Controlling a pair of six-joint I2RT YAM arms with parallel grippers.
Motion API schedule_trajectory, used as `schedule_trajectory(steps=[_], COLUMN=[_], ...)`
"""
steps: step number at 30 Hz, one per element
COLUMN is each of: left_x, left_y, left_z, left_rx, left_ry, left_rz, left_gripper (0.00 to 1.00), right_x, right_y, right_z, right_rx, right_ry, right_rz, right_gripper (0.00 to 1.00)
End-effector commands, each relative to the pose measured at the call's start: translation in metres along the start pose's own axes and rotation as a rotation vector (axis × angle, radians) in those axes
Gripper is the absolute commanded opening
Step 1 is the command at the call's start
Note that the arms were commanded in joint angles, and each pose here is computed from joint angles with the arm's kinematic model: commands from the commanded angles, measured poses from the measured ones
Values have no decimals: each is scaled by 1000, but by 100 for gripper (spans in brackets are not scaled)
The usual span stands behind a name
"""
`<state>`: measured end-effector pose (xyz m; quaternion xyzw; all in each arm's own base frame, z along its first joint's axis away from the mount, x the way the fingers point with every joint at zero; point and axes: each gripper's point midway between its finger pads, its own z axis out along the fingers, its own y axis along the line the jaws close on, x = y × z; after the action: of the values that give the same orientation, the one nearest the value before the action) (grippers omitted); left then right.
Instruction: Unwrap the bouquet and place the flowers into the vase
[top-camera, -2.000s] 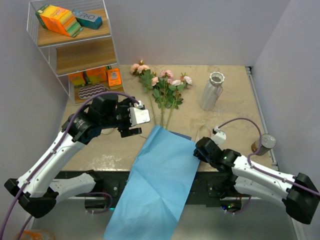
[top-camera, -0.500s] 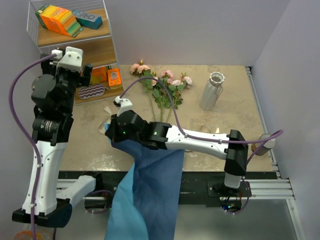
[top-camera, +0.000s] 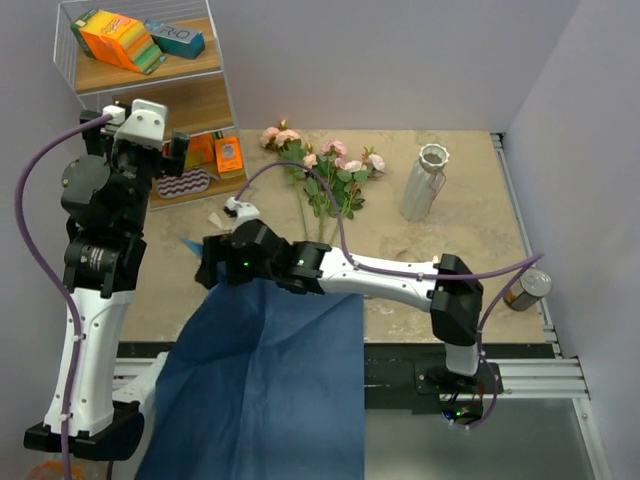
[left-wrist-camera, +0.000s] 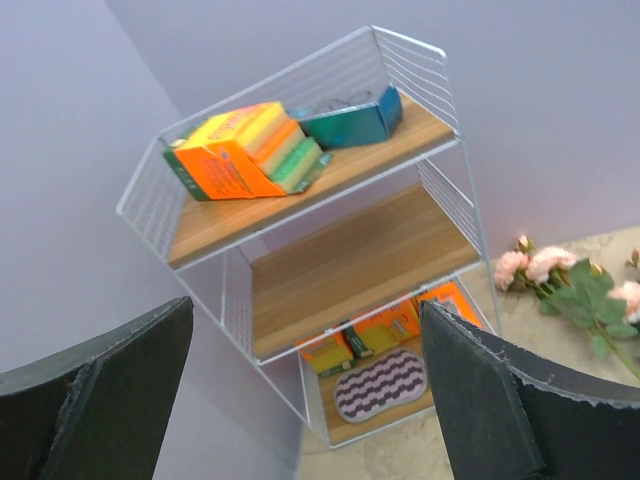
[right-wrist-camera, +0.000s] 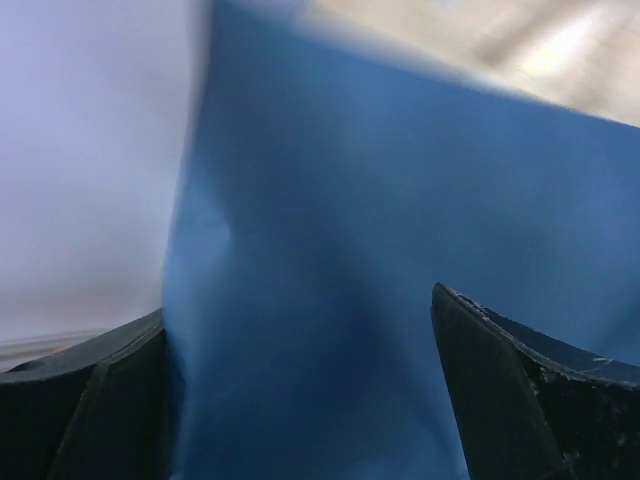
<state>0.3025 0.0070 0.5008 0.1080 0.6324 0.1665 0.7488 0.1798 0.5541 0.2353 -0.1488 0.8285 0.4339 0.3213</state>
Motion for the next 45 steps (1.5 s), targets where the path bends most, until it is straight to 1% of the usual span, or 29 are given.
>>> schedule_trajectory(steps=[1,3,5,7,8,10,11,12,16,17,19,20,22,23,24,25,26,27,28,29,31,32,34,35,43,44,45], left_x=[13,12,11,16,17,26,28,30,35,35,35,34,31,30,27,27,25,26,26,26,28,29,28,28,20,20,20], left_y=[-22,-26,-35,-45,-55,-67,-70,-71,-70,-68,-67,-67,-66,-65,-64,-64,-63,-64,-63,-62,-60,-59,-57,-56,-54,-53,-53], left_z=[5,8,13,18,19,22,23,24,22,22,21,20,18,17,16,17,16,16,16,15,14,13,11,11,9,9,9], left_rx=[110,130,181,228,281,336,348,350,334,326,323,324,324,322,320,317,316,317,313,311,300,294,288,285,280,278,275], left_ry=[26,19,16,37,35,66,72,79,61,63,67,69,61,56,45,44,42,45,51,54,58,59,53,53,47,47,49], left_rz=[37,46,58,56,50,47,43,43,76,78,79,77,72,68,65,57,57,54,56,58,67,69,69,67,45,45,44], left_gripper=[99,99,99,99,99,99,99,99,99,99,99,99,99,99,99,99,99,99,99,99,99,99,99,99,99,99,99], right_x=[-20,-26,-35,-48,-58,-65,-69,-70,-84,-93,-97,-95,-85,-86,-76,-72,-74,-63,-59,-66,-61,-71,-73,-79,-110,-125,-123], right_y=[-57,-88,-119,-134,-147,-159,-157,-157,-166,-174,-183,-188,-186,-178,-174,-163,-134,-129,-115,-80,-60,-38,-25,-12,29,43,41], right_z=[-35,-55,-70,-83,-91,-93,-94,-93,-98,-101,-102,-99,-86,-74,-54,-42,-29,-11,-2,3,19,18,23,21,15,7,16], right_rx=[107,160,259,311,360,381,364,363,400,408,411,405,358,302,258,208,145,136,98,17,-38,-86,-116,-149,-264,-286,-274], right_ry=[-44,-51,-69,-93,-89,-66,-48,-38,-57,-78,-87,-95,-79,-100,-80,-69,-84,-61,-44,-66,-50,-60,-56,-65,-116,-136,-124], right_rz=[63,77,67,49,56,33,27,-17,-63,-48,-15,3,50,78,139,157,152,150,139,118,106,99,102,97,26,14,-14], right_gripper=[91,93,95,97,97,97,98,99,99,99,99,98,98,97,97,97,97,98,99,99,99,99,99,99,99,99,99])
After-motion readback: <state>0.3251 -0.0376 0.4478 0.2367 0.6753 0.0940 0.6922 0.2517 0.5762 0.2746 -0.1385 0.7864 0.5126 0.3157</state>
